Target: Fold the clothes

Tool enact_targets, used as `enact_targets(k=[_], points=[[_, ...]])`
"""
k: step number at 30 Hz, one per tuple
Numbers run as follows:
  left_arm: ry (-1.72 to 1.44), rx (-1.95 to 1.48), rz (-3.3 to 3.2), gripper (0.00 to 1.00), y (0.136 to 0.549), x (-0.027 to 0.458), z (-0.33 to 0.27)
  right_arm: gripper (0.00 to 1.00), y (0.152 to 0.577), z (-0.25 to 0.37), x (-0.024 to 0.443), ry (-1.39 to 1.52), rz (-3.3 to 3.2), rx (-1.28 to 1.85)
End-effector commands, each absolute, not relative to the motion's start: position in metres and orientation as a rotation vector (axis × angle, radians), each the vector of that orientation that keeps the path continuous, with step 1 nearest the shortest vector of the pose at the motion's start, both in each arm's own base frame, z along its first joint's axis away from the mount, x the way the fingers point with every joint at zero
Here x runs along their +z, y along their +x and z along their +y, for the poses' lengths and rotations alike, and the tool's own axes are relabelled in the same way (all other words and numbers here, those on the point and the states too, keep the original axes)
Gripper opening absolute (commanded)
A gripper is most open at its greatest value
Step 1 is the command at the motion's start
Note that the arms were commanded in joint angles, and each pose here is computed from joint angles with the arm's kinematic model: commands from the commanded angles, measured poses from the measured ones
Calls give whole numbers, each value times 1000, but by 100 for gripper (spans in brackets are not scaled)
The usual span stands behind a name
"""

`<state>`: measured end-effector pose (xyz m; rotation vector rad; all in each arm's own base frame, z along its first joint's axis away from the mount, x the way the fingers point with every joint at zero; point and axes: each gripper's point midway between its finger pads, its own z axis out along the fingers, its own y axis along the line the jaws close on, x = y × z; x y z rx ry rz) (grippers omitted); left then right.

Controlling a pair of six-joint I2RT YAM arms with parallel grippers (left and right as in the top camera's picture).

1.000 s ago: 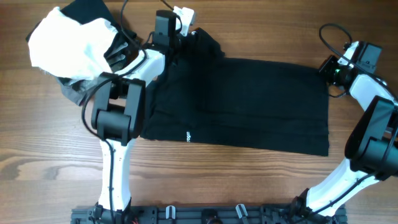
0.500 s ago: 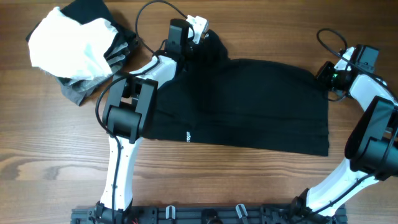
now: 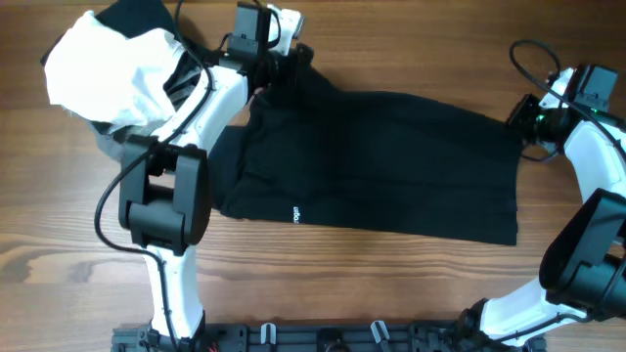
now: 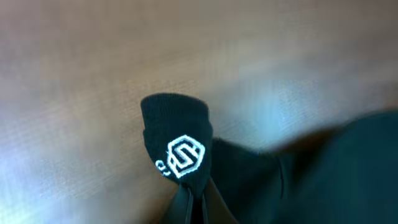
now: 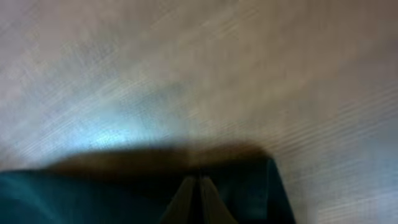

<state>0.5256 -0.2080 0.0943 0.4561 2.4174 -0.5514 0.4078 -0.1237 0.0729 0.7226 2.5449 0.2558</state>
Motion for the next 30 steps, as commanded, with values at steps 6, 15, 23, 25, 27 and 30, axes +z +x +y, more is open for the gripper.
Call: enact_targets(k=[6, 15, 23, 25, 27, 30], points=[[416, -544, 2707, 4, 470, 70, -183, 4, 375, -133, 68, 843, 2624, 222], [372, -539, 2984, 4, 412, 53, -164, 4, 397, -150, 80, 648, 2549, 162], [390, -541, 2846, 4, 436, 72, -170, 4, 424, -142, 99, 450, 2447, 239], [395, -541, 2793, 4, 446, 80, -172, 4, 427, -141, 101, 449, 2430, 250], [400, -540, 2785, 4, 448, 80, -172, 5, 427, -141, 102, 442, 2427, 246], [440, -533, 2737, 4, 456, 83, -175, 5, 430, -135, 102, 404, 2416, 280]])
